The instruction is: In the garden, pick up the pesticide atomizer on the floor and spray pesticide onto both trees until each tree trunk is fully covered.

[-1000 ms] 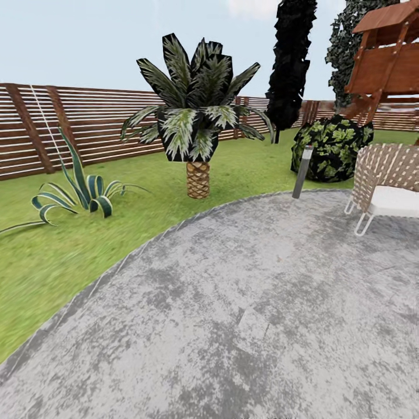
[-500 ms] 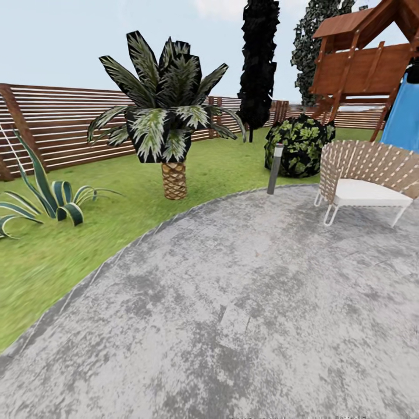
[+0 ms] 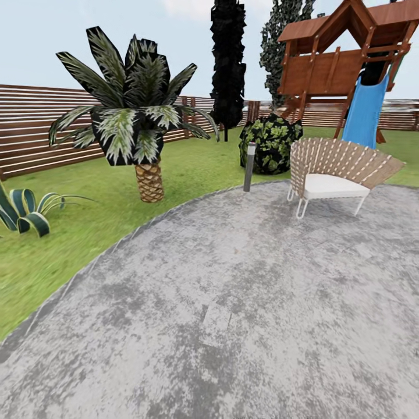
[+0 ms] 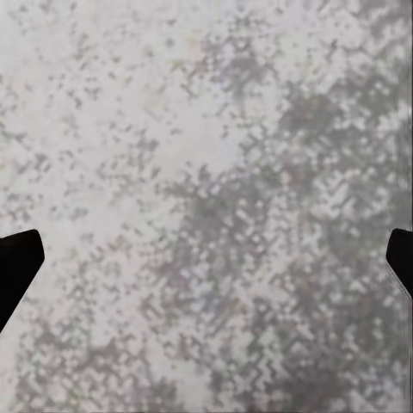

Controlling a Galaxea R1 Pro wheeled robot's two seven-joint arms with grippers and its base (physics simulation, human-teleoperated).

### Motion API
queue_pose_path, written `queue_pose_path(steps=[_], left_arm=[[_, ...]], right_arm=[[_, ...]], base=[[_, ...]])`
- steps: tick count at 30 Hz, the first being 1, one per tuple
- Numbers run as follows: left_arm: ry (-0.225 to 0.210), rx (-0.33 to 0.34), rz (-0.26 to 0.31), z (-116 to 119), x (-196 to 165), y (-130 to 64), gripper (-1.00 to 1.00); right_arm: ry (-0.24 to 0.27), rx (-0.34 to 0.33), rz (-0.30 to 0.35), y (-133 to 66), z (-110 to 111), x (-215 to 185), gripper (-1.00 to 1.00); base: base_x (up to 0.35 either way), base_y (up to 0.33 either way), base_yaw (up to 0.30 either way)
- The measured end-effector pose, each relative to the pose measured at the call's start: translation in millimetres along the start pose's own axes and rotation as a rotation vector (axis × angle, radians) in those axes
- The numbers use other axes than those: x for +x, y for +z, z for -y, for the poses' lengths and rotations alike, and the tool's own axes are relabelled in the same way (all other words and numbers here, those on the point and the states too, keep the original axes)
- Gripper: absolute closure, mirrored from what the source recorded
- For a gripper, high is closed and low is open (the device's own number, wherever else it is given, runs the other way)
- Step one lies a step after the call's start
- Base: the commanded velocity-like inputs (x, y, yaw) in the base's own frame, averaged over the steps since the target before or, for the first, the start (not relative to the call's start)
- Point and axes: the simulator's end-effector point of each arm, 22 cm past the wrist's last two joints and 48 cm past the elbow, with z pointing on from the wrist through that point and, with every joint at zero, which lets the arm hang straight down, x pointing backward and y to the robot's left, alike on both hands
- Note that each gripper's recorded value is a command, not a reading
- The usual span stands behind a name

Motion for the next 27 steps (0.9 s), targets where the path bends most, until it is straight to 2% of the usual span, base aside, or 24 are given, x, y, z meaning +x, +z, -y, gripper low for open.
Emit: queue_pose_path(steps=[27], left_arm=[[0.0,0.002,0.0,1.4,0.0,0.0,-1.0]], right_arm=[[0.005,0.004,0.004,0.5,1.7,-2.3,-1.0]], base=[[0.0,0.0,-0.274]])
